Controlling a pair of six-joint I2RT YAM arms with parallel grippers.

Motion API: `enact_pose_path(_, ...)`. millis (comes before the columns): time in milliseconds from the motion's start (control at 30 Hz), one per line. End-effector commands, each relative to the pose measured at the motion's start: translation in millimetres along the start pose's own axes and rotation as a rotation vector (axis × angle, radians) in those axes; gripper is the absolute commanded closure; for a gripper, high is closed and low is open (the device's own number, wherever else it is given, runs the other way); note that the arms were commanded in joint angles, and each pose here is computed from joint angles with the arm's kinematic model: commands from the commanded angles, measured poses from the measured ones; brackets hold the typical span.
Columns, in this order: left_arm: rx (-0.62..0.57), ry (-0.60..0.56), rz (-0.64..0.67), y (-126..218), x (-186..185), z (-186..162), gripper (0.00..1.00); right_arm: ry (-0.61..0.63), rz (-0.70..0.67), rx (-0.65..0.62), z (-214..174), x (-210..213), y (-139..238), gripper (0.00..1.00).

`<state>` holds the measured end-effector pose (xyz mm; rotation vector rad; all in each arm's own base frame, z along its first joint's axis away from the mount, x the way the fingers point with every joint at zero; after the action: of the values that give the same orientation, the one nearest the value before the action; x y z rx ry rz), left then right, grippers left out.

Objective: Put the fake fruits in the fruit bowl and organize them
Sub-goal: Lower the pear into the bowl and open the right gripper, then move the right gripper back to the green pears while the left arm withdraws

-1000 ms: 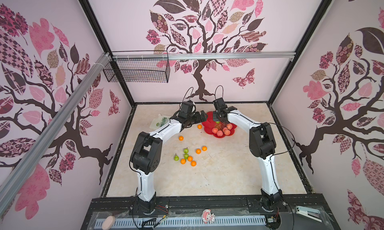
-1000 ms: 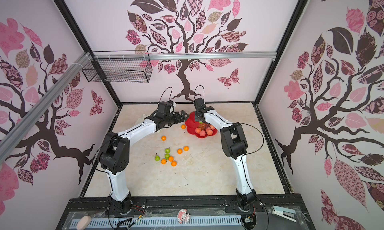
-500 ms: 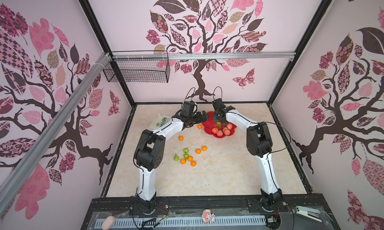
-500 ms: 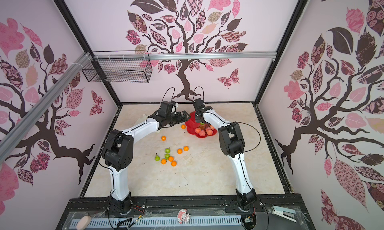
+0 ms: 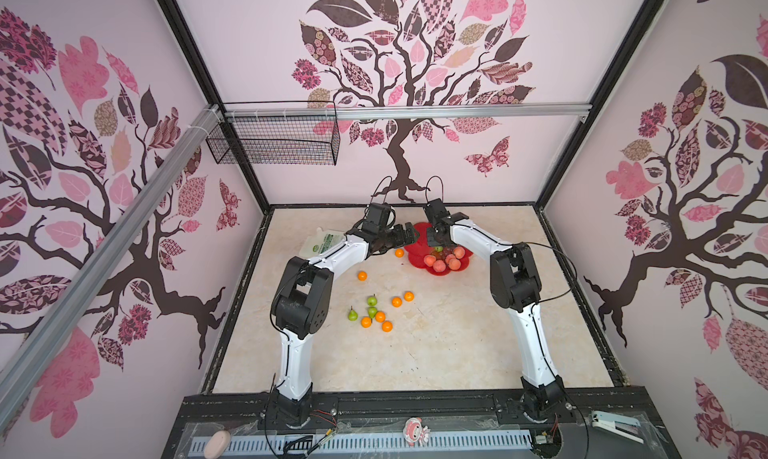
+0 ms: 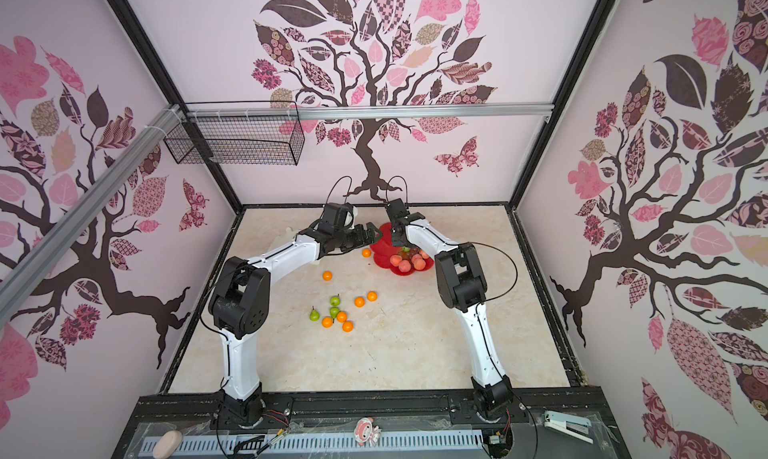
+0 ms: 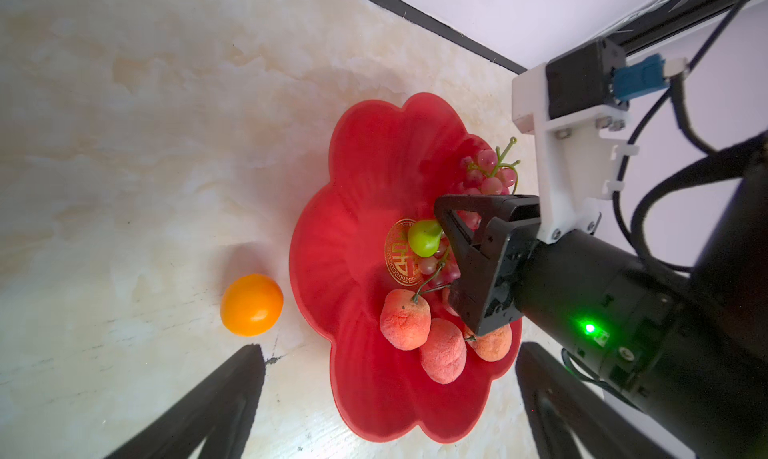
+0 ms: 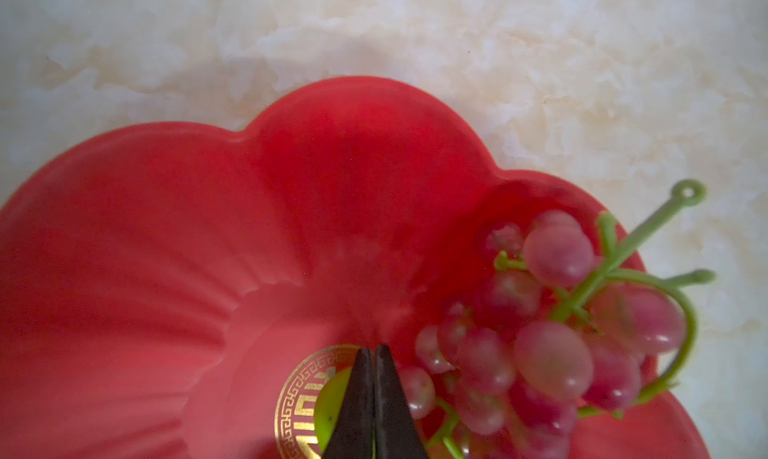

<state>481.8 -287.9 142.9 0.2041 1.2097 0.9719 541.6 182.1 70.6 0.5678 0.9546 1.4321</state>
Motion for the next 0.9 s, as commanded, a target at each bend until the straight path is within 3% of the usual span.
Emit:
enact_pose_path(0, -0.016, -0.02, -0.04, 4.7, -19.2, 9.8, 0.02, 0.003, -0.018, 0.001, 4.6, -5.2, 1.4, 0.96)
enact_pose_path(367, -0.049, -0.034, -0.044, 44.4, -37.3, 10.9, 0.02, -0.07, 0.041, -0.14, 50.9, -17.2, 73.1, 0.73)
enact_pose_path(600, -0.072, -0.036, -0.02, 84.0, -39.8, -0.5, 0.02, -0.128, 0.08, -0.209, 60.8, -28.2, 122.9, 0.69)
enact_pose_path(867, -0.094, 0.016, 0.089, 138.8, -11.6, -31.6, 0.02, -0.174, 0.225, -0.25, 33.7, -13.5, 171.0, 0.67)
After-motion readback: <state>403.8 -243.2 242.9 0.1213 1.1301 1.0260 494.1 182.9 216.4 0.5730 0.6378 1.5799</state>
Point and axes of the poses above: each gripper's point midway between its finger pads, its own y axis back along the fingers, its own x axis along the line the jaws close on, z = x × y, the point moved 1 cm from there along y, back along the fingers, and after that the axes turned 10 degrees about y, right-handed, at the moved point
